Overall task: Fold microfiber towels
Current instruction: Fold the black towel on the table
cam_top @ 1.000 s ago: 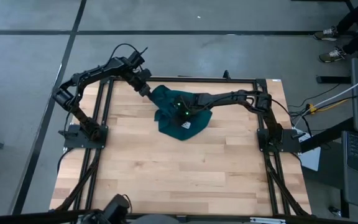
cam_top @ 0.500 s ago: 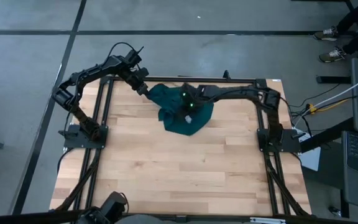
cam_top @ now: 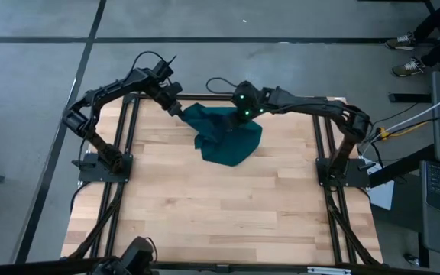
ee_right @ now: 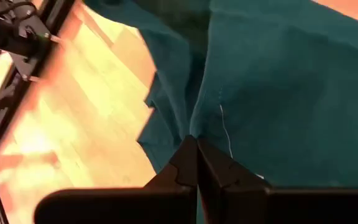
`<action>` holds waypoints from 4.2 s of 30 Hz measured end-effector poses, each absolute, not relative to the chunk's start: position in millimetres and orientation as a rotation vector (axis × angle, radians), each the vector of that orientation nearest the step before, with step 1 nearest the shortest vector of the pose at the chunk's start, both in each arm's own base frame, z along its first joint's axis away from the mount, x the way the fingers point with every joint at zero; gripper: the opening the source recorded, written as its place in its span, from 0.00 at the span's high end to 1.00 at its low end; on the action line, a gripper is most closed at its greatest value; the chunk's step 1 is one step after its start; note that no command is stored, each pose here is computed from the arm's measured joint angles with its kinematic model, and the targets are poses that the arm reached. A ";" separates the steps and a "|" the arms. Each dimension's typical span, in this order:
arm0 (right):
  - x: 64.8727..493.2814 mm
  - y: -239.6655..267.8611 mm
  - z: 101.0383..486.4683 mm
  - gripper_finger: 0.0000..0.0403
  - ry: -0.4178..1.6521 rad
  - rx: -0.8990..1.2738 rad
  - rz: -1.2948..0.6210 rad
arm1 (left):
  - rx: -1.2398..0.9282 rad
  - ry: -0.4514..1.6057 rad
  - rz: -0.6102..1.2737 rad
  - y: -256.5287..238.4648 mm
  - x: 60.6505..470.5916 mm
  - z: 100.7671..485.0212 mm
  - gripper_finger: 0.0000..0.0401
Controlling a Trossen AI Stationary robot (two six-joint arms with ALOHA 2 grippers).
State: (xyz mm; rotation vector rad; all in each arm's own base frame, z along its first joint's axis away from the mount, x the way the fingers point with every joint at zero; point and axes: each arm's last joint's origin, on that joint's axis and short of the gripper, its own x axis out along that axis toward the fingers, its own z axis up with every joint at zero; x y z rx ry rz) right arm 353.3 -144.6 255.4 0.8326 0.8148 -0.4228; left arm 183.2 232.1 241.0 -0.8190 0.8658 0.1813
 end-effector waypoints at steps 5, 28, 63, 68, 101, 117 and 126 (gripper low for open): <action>333.8 -150.0 287.7 1.00 0.719 0.801 -0.437 | -0.786 0.798 0.196 227.1 180.0 266.2 0.99; 262.9 -112.6 394.6 1.00 0.391 0.671 -0.288 | -0.543 0.516 0.372 185.4 160.5 420.3 0.99; 173.2 -28.4 562.8 1.00 0.052 0.332 -0.095 | -0.277 0.053 0.036 44.9 127.5 585.7 1.00; 151.0 -19.6 579.0 1.00 0.011 0.297 -0.166 | -0.230 -0.001 0.031 28.1 99.6 600.4 1.00; 207.4 117.6 561.2 1.00 0.040 0.401 -0.139 | -0.400 0.076 -0.218 -11.4 14.8 586.1 1.00; 192.6 184.3 563.1 1.00 -0.051 0.386 -0.102 | -0.446 0.003 -0.459 0.9 72.3 609.8 1.00; 194.0 182.0 565.0 1.00 -0.063 0.316 -0.129 | -0.206 0.182 -0.525 -46.5 209.4 577.3 1.00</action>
